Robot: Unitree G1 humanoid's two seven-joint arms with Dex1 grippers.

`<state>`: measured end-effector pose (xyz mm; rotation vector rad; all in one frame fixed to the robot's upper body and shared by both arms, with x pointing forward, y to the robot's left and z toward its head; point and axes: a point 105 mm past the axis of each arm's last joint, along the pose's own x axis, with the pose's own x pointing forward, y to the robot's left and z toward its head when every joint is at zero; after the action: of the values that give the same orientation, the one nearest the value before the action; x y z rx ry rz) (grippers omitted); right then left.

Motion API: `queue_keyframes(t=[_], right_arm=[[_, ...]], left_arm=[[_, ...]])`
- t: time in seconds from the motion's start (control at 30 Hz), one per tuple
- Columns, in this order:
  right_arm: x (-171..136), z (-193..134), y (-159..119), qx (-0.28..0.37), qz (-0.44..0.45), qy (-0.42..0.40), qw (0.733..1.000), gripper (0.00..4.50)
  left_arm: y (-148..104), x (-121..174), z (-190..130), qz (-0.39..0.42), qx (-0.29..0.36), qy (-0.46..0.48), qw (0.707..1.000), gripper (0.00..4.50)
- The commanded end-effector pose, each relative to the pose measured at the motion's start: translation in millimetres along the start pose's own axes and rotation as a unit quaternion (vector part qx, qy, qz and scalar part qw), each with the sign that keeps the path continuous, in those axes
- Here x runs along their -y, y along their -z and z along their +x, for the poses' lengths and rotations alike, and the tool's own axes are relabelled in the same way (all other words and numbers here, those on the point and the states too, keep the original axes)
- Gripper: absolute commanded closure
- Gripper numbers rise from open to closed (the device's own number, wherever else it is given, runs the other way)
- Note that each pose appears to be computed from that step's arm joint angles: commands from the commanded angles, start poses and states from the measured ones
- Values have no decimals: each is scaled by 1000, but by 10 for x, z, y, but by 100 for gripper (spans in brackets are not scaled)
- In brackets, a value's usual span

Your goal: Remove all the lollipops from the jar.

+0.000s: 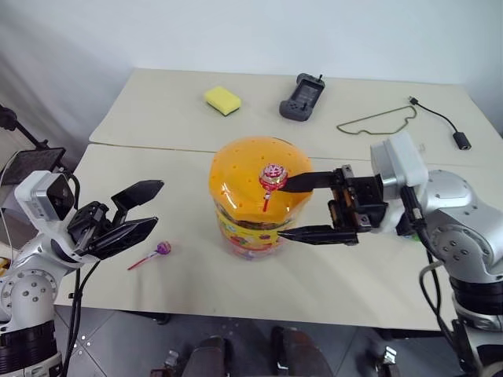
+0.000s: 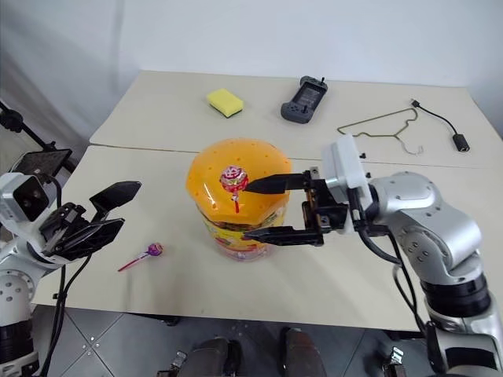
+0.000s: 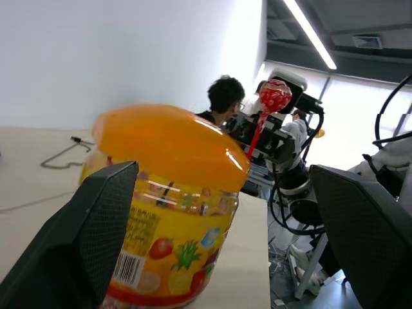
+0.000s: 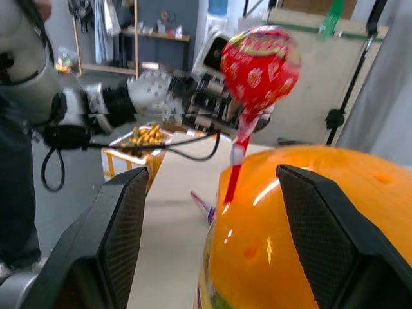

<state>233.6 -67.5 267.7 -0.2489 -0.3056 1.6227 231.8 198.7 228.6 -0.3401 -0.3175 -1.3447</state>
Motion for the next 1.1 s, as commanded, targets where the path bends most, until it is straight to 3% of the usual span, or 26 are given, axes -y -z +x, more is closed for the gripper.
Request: queue_keyframes(t=[0.03,0.13,0.43,0.73,0.83,0.9,1.0,1.1], right_arm=[[32,25,-7,-3,-6,5,1000,122],[25,80,8,0,-7,-2,1000,171],[87,184,-25,-2,-17,-15,1000,445],[197,217,-139,40,0,1,999,445],[347,114,-397,129,32,41,990,445],[346,6,-521,153,37,44,987,445],[319,-211,-573,133,46,61,988,445],[363,-738,-495,26,50,139,989,445]], left_arm=[[-64,64,54,24,9,8,1000,0],[-44,59,2,18,1,4,1000,0],[-147,62,-44,37,20,-12,999,0],[-148,66,-51,43,27,-19,999,0],[-184,91,1,46,33,-6,998,0],[-204,111,34,46,34,4,998,0],[-211,156,93,46,26,22,998,0],[-133,231,177,52,-27,54,997,0]])
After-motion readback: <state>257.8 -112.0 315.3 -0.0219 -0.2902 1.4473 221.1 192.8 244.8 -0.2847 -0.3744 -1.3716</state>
